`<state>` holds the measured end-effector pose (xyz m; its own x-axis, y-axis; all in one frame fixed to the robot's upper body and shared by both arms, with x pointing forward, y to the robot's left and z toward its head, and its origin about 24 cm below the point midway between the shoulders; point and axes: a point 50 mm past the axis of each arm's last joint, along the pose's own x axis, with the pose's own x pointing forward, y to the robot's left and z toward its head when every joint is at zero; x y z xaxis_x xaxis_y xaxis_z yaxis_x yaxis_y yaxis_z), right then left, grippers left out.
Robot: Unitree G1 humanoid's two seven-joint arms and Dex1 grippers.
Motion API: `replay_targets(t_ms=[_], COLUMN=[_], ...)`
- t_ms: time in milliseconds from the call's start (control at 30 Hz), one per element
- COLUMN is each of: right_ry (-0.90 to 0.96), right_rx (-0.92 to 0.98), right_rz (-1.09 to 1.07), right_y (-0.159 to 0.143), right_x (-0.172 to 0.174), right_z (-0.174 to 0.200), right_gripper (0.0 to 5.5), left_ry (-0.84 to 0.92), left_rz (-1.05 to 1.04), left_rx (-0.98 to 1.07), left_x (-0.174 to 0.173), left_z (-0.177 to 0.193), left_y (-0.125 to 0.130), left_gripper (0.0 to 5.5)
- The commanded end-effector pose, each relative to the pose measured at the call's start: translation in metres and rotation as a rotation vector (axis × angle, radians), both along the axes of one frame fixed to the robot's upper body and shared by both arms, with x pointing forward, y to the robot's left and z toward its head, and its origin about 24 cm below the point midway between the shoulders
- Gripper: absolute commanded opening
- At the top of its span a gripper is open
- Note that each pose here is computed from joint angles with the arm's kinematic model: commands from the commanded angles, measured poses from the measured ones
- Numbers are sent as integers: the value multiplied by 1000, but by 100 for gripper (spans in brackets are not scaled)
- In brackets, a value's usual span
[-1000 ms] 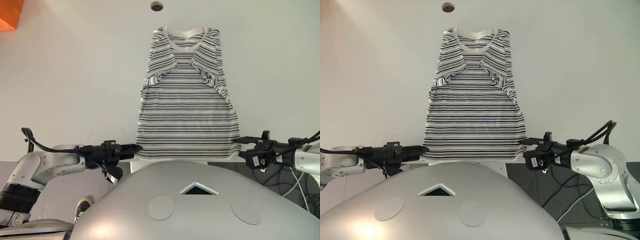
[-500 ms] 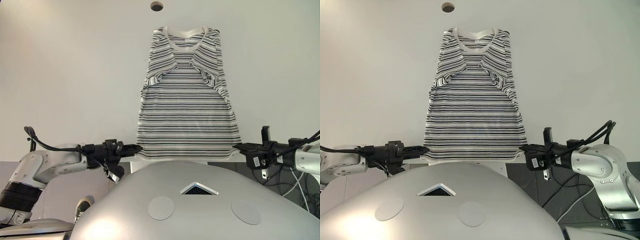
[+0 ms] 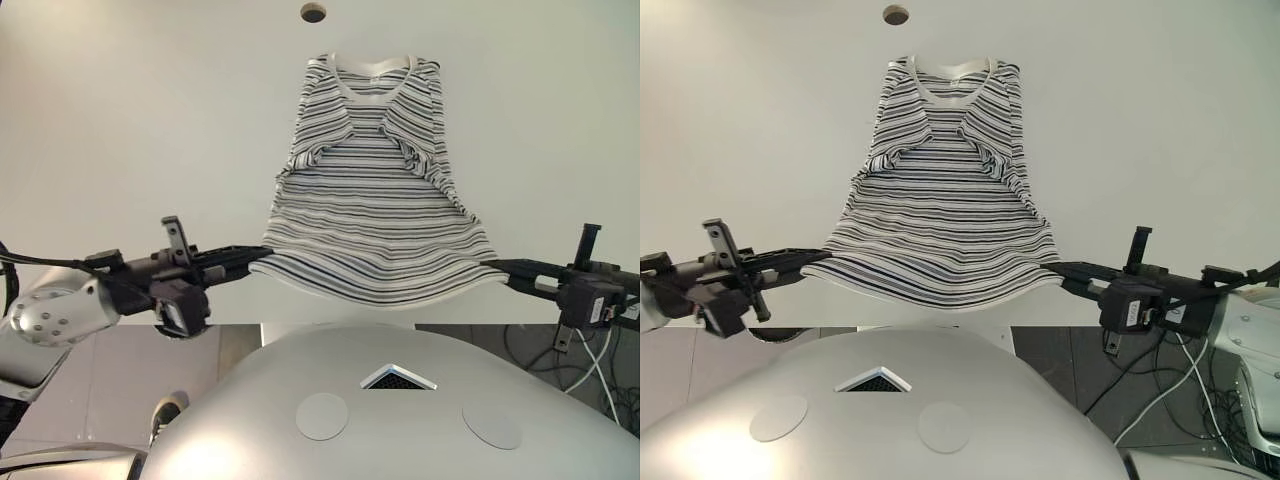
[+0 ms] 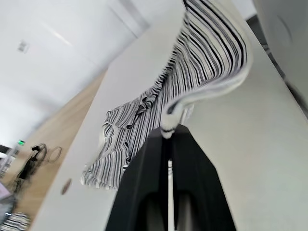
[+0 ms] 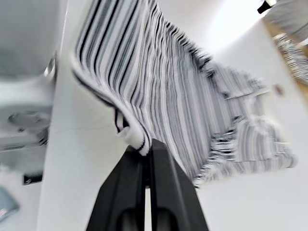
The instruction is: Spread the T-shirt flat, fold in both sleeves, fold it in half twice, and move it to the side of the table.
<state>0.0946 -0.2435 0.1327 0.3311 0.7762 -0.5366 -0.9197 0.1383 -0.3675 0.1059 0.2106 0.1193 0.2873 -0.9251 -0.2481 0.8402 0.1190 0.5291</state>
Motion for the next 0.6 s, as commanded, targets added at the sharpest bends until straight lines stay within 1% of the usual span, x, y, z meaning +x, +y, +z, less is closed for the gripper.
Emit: replay_targets(t_ms=[33,233,333,400,433,467,533,600], right_ry=[-51,-125,-137,-145,-163,-183,-230,-262], right_rx=[32,68,75,71,65,62,43,30], right_rz=[-29,-65,-58,-48,-47,-52,-75,-92], right_y=[-4,-7,-5,-2,1,4,9,14], right_x=[-9,-18,-17,-12,-6,3,22,42], right_z=[9,19,20,18,17,15,10,4], right_gripper=[2,2,2,2,2,2,2,2], left_ry=[68,103,96,33,-25,-118,-249,-339], left_rz=[-19,-34,-36,2,35,78,152,227], left_rx=[-45,-138,-143,-108,-91,-59,-13,13], left_x=[-14,-39,-43,-34,-26,-13,12,36], left_z=[14,34,38,34,30,25,15,7], left_y=[10,18,20,21,21,20,17,13], left_gripper=[0,0,0,0,0,0,0,0])
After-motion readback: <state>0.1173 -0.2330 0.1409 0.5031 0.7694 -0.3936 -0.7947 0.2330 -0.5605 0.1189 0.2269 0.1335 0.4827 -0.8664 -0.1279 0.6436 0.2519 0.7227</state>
